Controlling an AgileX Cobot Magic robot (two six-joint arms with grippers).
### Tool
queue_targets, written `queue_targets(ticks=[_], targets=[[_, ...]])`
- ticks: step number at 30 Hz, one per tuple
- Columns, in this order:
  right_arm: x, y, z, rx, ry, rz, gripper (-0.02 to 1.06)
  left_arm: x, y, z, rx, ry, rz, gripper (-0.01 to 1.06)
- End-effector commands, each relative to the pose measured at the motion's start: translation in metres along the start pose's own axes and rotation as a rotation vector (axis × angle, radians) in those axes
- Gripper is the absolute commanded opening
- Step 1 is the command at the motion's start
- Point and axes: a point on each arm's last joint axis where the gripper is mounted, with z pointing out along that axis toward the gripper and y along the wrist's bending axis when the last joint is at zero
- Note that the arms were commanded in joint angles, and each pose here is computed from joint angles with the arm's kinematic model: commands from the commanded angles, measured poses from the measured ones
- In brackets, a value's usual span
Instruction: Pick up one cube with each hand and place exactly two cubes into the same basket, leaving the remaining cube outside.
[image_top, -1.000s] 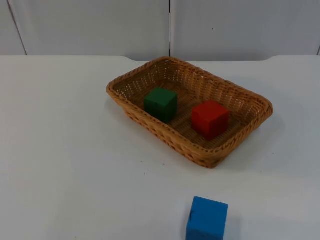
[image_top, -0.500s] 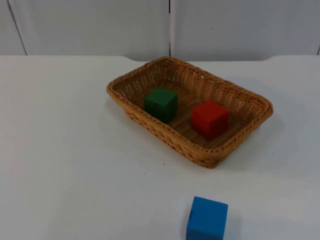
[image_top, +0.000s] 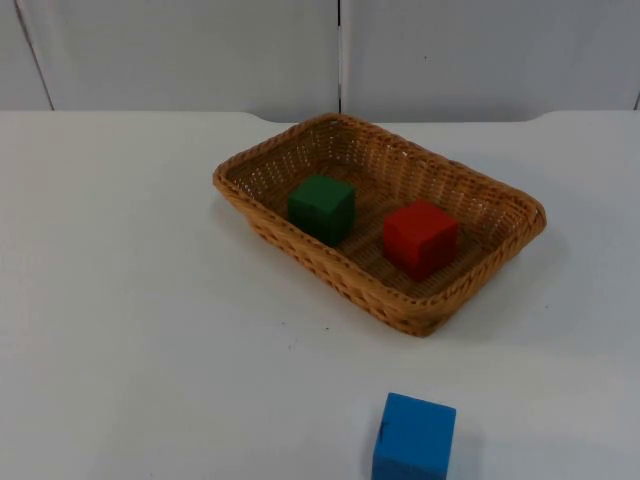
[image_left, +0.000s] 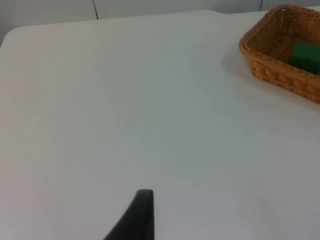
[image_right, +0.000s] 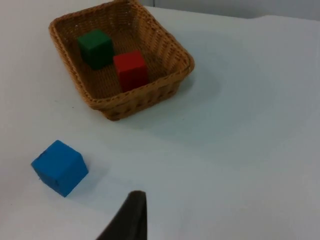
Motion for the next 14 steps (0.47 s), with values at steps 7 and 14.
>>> queue_targets(ticks=[7,14], targets=[[-0.0004,0.0007,0.0,0.114,-0.011,0.059,1.05,0.0008,0.0003,0.0003,-0.005,-0.003,-0.005,1.05],[-0.0005,0.0014,0.0003,0.2,-0.012,0.104,1.05,0.0008,0.0003,0.0003,-0.005,-0.003,-0.005,1.05]])
